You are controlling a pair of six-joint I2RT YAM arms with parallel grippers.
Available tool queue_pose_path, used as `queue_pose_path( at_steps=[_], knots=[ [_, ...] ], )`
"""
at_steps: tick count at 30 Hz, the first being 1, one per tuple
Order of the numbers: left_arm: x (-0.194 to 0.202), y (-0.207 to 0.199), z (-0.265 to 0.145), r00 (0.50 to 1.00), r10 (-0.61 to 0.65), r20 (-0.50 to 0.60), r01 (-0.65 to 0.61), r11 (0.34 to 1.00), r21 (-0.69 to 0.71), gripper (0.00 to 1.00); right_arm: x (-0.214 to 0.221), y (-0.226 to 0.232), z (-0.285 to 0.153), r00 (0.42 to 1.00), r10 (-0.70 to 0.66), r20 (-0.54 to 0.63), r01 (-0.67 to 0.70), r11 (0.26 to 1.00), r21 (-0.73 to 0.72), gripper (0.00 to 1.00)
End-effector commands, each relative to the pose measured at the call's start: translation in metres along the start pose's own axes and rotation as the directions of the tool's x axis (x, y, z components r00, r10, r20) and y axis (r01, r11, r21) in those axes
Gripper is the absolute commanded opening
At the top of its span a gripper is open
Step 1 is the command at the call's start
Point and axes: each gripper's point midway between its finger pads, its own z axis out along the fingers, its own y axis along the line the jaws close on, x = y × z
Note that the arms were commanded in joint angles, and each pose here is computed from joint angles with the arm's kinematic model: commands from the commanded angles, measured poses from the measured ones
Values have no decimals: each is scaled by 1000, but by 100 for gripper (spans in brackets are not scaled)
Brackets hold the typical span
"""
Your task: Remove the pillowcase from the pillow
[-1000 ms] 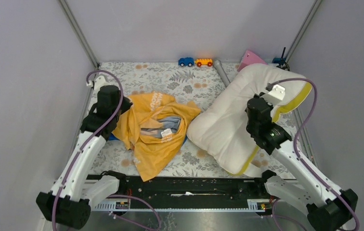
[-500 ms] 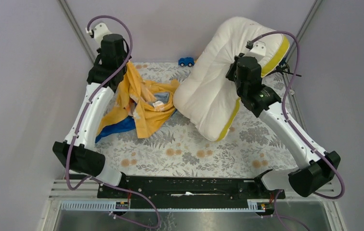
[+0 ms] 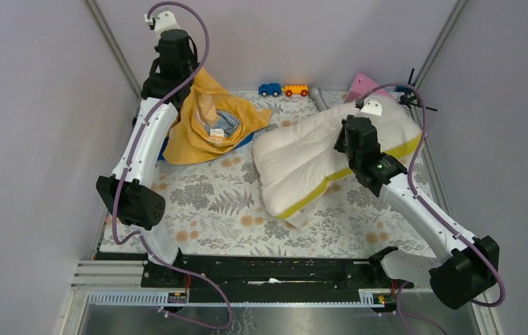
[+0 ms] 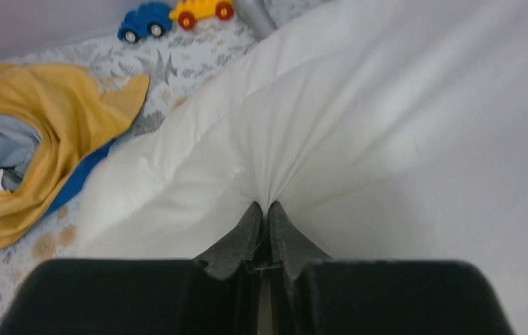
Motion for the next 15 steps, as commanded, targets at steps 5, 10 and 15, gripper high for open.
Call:
queue_pose_path(
  at_steps=[5,10,15],
  knots=[
    [61,19,-15,993,22,-117,-21,1000,10,85,28,47,3,986,129,-102,-149,965,-216,34],
    [112,20,-44,971,21,-238,8,993,120,99,41,77,-1,978,86,-191,-151,921,-360,85],
    [142,20,-78,960,16,-279,53,969,241,99,33,57,-3,992,55,-114,-88,948,-305,100]
  ],
)
